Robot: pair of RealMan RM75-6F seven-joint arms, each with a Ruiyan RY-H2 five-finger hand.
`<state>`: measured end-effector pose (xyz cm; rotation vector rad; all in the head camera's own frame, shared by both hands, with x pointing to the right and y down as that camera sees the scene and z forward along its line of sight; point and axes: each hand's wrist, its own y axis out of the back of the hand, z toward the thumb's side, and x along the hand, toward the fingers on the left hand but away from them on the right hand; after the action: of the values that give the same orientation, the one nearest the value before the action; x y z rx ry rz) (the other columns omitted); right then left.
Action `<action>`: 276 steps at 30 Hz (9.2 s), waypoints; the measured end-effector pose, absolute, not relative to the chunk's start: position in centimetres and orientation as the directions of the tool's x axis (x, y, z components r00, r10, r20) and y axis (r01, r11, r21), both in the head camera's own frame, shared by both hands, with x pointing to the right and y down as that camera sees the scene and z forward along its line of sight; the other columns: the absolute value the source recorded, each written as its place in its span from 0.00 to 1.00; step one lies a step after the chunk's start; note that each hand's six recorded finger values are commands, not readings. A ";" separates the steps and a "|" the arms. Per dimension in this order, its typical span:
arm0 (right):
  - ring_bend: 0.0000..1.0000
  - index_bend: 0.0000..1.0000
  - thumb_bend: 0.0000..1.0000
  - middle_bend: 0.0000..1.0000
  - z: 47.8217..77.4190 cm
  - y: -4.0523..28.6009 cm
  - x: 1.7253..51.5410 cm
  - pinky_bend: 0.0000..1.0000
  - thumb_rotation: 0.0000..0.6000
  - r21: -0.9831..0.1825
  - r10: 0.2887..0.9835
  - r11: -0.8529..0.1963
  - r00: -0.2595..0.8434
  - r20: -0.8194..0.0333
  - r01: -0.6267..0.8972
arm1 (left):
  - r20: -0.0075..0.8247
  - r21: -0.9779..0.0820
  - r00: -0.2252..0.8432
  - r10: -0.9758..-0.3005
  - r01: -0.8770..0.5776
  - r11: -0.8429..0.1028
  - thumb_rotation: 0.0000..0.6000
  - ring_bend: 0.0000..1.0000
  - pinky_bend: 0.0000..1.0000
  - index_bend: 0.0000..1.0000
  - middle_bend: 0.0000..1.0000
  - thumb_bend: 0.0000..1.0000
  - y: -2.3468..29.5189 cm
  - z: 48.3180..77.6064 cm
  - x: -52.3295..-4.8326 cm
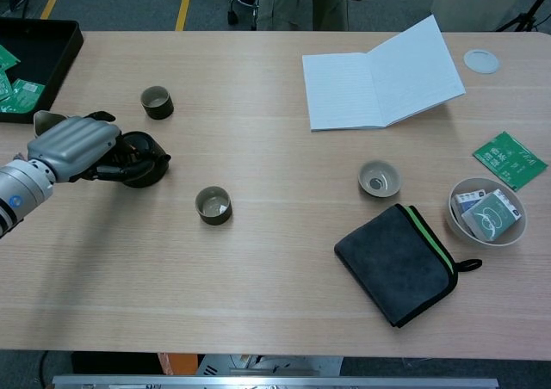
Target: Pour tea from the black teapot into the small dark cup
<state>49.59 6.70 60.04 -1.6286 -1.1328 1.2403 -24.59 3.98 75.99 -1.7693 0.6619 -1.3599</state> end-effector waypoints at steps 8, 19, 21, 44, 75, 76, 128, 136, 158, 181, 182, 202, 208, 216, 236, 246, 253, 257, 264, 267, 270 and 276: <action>0.25 0.32 0.01 0.37 60.1 6.7 49.6 0.18 1.00 -0.935 0.952 -0.299 0.125 -0.279 0.191 | 0.482 -0.849 0.244 -0.842 -0.106 -0.517 0.43 0.73 0.10 0.89 0.93 0.25 1.9 74.7 -24.7; 0.25 0.32 0.01 0.37 60.0 6.8 49.7 0.18 1.00 -0.936 0.953 -0.296 0.126 -0.276 0.191 | 0.415 -0.876 0.199 -0.888 -0.177 -0.449 0.33 0.74 0.10 0.90 0.94 0.25 0.1 72.6 -25.7; 0.25 0.32 0.01 0.37 60.0 6.8 49.6 0.18 1.00 -0.936 0.953 -0.296 0.127 -0.276 0.192 | 0.411 -0.877 0.191 -0.891 -0.182 -0.444 0.23 0.74 0.10 0.90 0.94 0.25 -0.1 72.3 -25.9; 0.25 0.32 0.01 0.37 59.8 7.2 49.9 0.18 1.00 -0.937 0.955 -0.289 0.124 -0.268 0.199 | 0.328 -0.923 0.085 -0.941 -0.182 -0.338 0.53 0.81 0.10 0.99 1.00 0.28 -1.0 70.9 -26.7; 0.25 0.32 0.01 0.37 60.0 7.3 50.0 0.18 1.00 -0.935 0.954 -0.293 0.123 -0.272 0.202 | 0.324 -0.918 0.209 -0.923 -0.169 -0.360 0.85 0.80 0.10 0.97 1.00 0.34 1.5 69.4 -24.0; 0.25 0.32 0.01 0.37 60.0 7.3 50.0 0.18 1.00 -0.935 0.954 -0.293 0.123 -0.272 0.202 | 0.327 -0.916 0.214 -0.920 -0.167 -0.364 0.85 0.80 0.10 0.97 1.00 0.34 1.7 69.4 -23.8; 0.25 0.32 0.01 0.37 60.3 7.8 51.4 0.18 1.00 -0.933 0.955 -0.294 0.092 -0.281 0.206 | 0.277 -0.934 0.450 -0.849 -0.082 -0.349 0.86 0.80 0.10 0.96 0.99 0.34 6.1 70.4 -14.4; 0.25 0.32 0.01 0.37 60.4 7.9 51.4 0.18 1.00 -0.933 0.955 -0.296 0.088 -0.284 0.205 | 0.277 -0.936 0.458 -0.845 -0.070 -0.345 0.92 0.79 0.10 0.96 0.99 0.34 6.3 70.8 -14.2; 0.25 0.32 0.01 0.37 60.4 8.1 51.9 0.18 1.00 -0.933 0.956 -0.292 0.079 -0.281 0.209 | 0.272 -0.944 0.467 -0.841 -0.042 -0.328 1.00 0.79 0.10 0.96 0.99 0.34 6.9 71.2 -13.9; 0.25 0.32 0.01 0.37 60.6 8.1 51.9 0.18 1.00 -0.932 0.956 -0.294 0.081 -0.283 0.212 | 0.218 -0.971 0.486 -0.847 0.024 -0.236 1.00 0.79 0.10 0.96 0.99 0.34 7.5 71.6 -13.7; 0.25 0.32 0.01 0.37 60.6 8.1 51.8 0.18 1.00 -0.932 0.956 -0.294 0.081 -0.283 0.212 | 0.216 -0.972 0.487 -0.846 0.026 -0.233 1.00 0.79 0.10 0.96 0.99 0.34 7.5 71.6 -13.6; 0.25 0.32 0.01 0.37 60.5 8.2 52.0 0.18 1.00 -0.932 0.956 -0.292 0.079 -0.282 0.216 | 0.162 -0.987 0.517 -0.841 0.076 -0.143 1.00 0.79 0.10 0.96 0.99 0.34 8.2 71.5 -13.2; 0.25 0.32 0.01 0.37 60.5 8.2 52.0 0.18 1.00 -0.932 0.957 -0.290 0.079 -0.279 0.216 | 0.149 -0.989 0.529 -0.835 0.090 -0.119 1.00 0.79 0.10 0.96 0.99 0.34 8.3 71.5 -13.2; 0.25 0.32 0.01 0.37 60.4 8.3 52.2 0.18 1.00 -0.934 0.958 -0.286 0.073 -0.277 0.216 | 0.140 -0.990 0.539 -0.830 0.099 -0.102 1.00 0.79 0.10 0.96 0.99 0.34 8.4 71.5 -13.3; 0.25 0.32 0.01 0.37 60.3 8.3 52.1 0.18 1.00 -0.935 0.959 -0.284 0.071 -0.275 0.214 | 0.143 -0.989 0.549 -0.824 0.113 -0.097 1.00 0.79 0.10 0.96 0.99 0.34 8.3 71.7 -13.5; 0.25 0.32 0.01 0.37 60.3 8.2 51.9 0.18 1.00 -0.935 0.958 -0.285 0.075 -0.275 0.212 | 0.151 -0.988 0.544 -0.826 0.103 -0.113 1.00 0.79 0.10 0.96 0.99 0.34 8.1 71.9 -13.8; 0.25 0.32 0.01 0.37 60.3 8.1 51.6 0.18 1.00 -0.936 0.959 -0.284 0.079 -0.274 0.210 | 0.206 -0.977 0.509 -0.836 0.065 -0.201 1.00 0.79 0.10 0.95 0.98 0.34 7.6 72.7 -14.6; 0.25 0.32 0.01 0.37 60.3 8.0 51.5 0.18 1.00 -0.936 0.958 -0.285 0.080 -0.274 0.207 | 0.232 -0.968 0.493 -0.838 0.033 -0.249 1.00 0.79 0.10 0.95 0.98 0.34 7.4 72.9 -14.9; 0.25 0.32 0.01 0.37 60.2 7.9 51.2 0.18 1.00 -0.937 0.958 -0.284 0.084 -0.273 0.203 | 0.258 -0.953 0.470 -0.844 -0.022 -0.304 1.00 0.78 0.10 0.95 0.98 0.34 6.9 72.9 -15.4; 0.25 0.32 0.01 0.37 60.1 7.9 51.0 0.18 1.00 -0.938 0.958 -0.284 0.085 -0.272 0.201 | 0.262 -0.947 0.461 -0.848 -0.048 -0.319 1.00 0.78 0.10 0.95 0.98 0.34 6.6 72.8 -15.6; 0.25 0.32 0.01 0.37 60.1 7.9 50.9 0.18 1.00 -0.938 0.958 -0.286 0.085 -0.274 0.198 | 0.273 -0.934 0.448 -0.851 -0.090 -0.347 1.00 0.78 0.10 0.94 0.97 0.34 6.3 72.9 -15.8; 0.25 0.32 0.01 0.37 60.0 7.8 50.8 0.18 1.00 -0.939 0.959 -0.284 0.084 -0.272 0.195 | 0.312 -0.885 0.409 -0.857 -0.204 -0.419 1.00 0.77 0.10 0.94 0.96 0.34 4.7 72.9 -16.2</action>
<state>50.80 7.80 59.98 -1.6011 -1.1704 1.2678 -16.22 4.66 72.87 -1.8646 0.9096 -1.0301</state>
